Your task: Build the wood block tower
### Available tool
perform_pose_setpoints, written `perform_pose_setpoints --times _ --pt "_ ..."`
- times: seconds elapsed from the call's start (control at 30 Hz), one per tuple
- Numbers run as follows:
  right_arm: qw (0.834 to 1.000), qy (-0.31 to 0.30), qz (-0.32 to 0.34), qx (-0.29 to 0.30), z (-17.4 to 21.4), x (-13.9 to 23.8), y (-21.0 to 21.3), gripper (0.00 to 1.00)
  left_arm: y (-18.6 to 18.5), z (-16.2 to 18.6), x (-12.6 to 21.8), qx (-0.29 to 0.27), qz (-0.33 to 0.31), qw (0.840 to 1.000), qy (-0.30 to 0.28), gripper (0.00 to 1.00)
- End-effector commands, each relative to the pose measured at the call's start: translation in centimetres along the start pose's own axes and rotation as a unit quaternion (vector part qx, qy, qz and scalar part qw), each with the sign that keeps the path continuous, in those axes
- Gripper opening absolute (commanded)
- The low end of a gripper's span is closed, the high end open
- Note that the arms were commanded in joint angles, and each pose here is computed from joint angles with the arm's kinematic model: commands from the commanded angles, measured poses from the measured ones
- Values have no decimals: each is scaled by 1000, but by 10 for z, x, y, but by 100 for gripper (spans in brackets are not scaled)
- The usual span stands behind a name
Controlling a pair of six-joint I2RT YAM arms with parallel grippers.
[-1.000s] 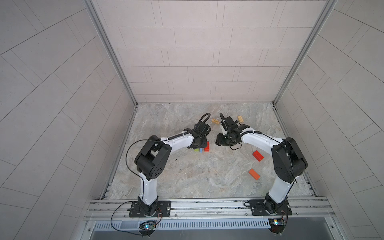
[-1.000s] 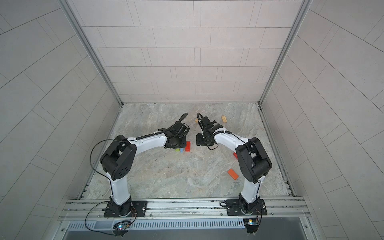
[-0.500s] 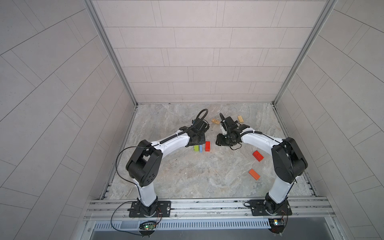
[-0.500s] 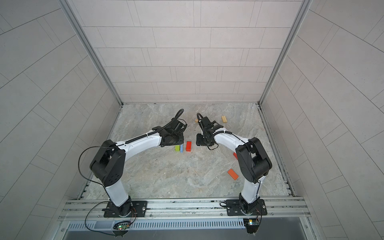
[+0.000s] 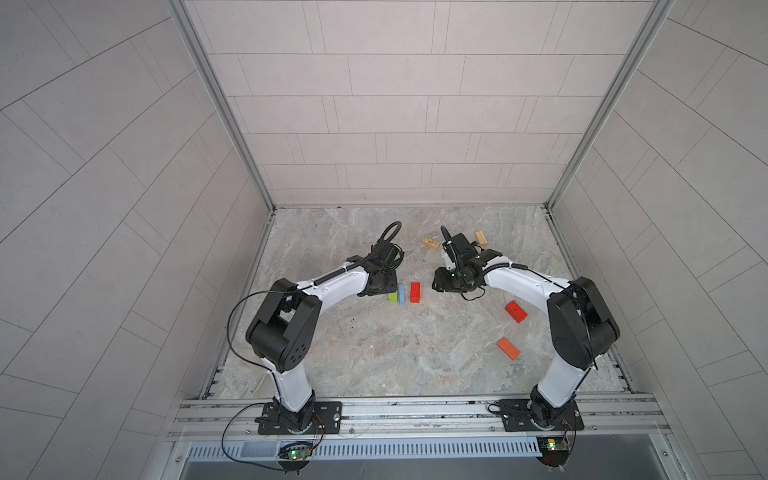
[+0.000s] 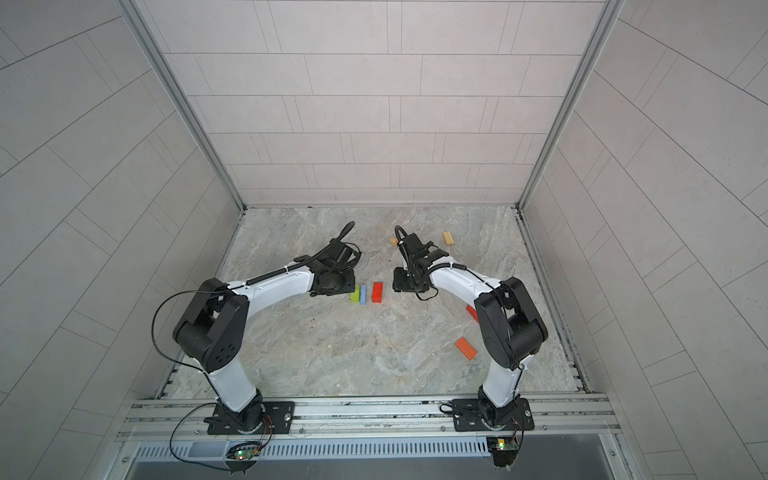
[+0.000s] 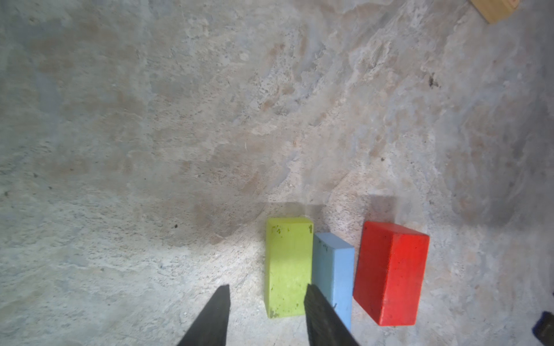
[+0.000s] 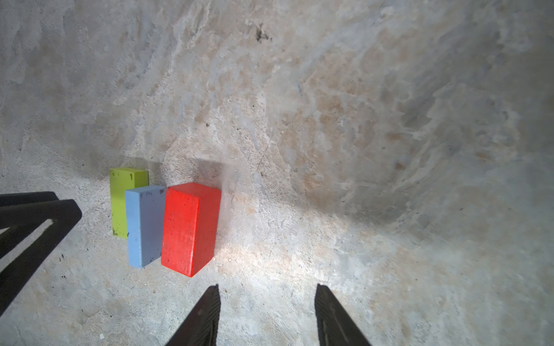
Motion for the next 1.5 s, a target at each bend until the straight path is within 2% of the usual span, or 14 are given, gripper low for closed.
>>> perform_pose_setpoints --times 0.0,0.2,0.77,1.03,1.2,1.47 --pt "1000 -7 5 1 1 9 -1 52 -3 2 -9 -10 2 1000 8 51" --pt "1000 -2 8 2 2 5 -3 52 -7 4 -19 -8 14 1000 20 55" --pt "1000 0 6 5 3 3 -3 52 -8 8 -42 -10 -5 999 40 54" --pt "1000 -2 4 4 2 5 -3 52 -6 7 -46 -13 -17 999 41 42" --pt "1000 -4 2 5 2 6 -2 52 -5 8 -50 -15 -26 998 46 41" --pt "1000 -5 3 4 3 9 -3 52 -1 9 -49 -18 -34 998 44 26"
Point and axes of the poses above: each gripper's point midway between its finger pads, its own x axis back along the fingers, its own y axis along the line the jaws close on, z = x × y, the point moved 6 cm from there along x, back along the fingers, and after that the axes turned 12 degrees about x, right-handed, at the moved point
